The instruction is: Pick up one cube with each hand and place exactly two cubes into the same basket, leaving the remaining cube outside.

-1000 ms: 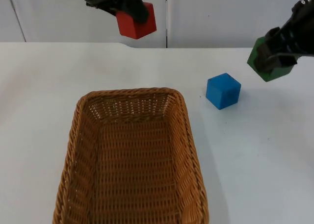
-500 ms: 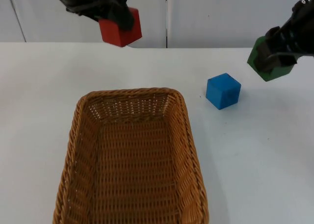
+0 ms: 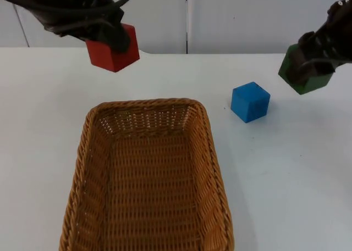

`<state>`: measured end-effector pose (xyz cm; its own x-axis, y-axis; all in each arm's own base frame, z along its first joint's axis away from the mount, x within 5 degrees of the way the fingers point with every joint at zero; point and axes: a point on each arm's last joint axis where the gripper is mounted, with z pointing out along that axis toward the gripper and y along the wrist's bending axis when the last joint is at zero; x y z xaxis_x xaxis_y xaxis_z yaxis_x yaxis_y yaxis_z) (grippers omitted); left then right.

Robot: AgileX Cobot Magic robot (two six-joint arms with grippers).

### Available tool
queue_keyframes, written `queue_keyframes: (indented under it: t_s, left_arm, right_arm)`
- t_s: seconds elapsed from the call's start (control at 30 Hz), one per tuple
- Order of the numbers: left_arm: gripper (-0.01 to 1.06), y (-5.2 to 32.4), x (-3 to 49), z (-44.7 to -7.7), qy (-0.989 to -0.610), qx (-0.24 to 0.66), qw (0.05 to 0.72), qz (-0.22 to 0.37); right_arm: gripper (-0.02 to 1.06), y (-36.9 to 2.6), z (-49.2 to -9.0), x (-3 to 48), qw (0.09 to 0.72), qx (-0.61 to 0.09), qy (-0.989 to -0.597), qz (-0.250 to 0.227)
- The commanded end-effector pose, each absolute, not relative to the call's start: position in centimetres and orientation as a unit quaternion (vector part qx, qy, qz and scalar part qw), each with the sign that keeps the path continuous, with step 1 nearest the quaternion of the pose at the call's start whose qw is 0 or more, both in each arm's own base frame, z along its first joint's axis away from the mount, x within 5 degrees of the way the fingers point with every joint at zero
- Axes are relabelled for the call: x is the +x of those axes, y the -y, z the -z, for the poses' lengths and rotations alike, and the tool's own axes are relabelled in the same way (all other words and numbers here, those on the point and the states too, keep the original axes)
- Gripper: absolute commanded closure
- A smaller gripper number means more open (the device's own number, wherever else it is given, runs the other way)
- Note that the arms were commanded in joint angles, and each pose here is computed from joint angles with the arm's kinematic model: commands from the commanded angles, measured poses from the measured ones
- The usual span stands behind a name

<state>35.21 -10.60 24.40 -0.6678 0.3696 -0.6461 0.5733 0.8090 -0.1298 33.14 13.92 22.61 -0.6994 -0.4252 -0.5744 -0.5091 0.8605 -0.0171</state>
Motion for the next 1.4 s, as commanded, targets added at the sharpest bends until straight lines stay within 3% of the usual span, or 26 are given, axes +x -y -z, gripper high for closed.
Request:
queue_keyframes:
  t_s: [0.0, 0.7, 0.97, 1.37]
  left_arm:
    - [1.05, 10.6, 34.3, -25.2, -0.896, 0.253, 0.327, 0.163]
    - [1.05, 9.4, 27.7, -23.3, -0.907, 0.230, 0.317, 0.154]
    - [1.05, 10.7, 25.0, -22.2, -0.903, 0.249, 0.315, 0.153]
    - [1.05, 13.6, 23.3, -22.1, -0.890, 0.295, 0.302, 0.173]
  right_arm:
    - [1.05, -14.1, -23.8, 33.2, 0.296, -0.260, -0.916, -0.073]
    - [1.05, -19.1, -25.6, 31.7, 0.319, -0.322, -0.886, -0.099]
    - [1.05, -21.7, -26.9, 31.1, 0.325, -0.352, -0.871, -0.112]
    - [1.05, -25.8, -26.5, 32.9, 0.284, -0.384, -0.870, -0.122]
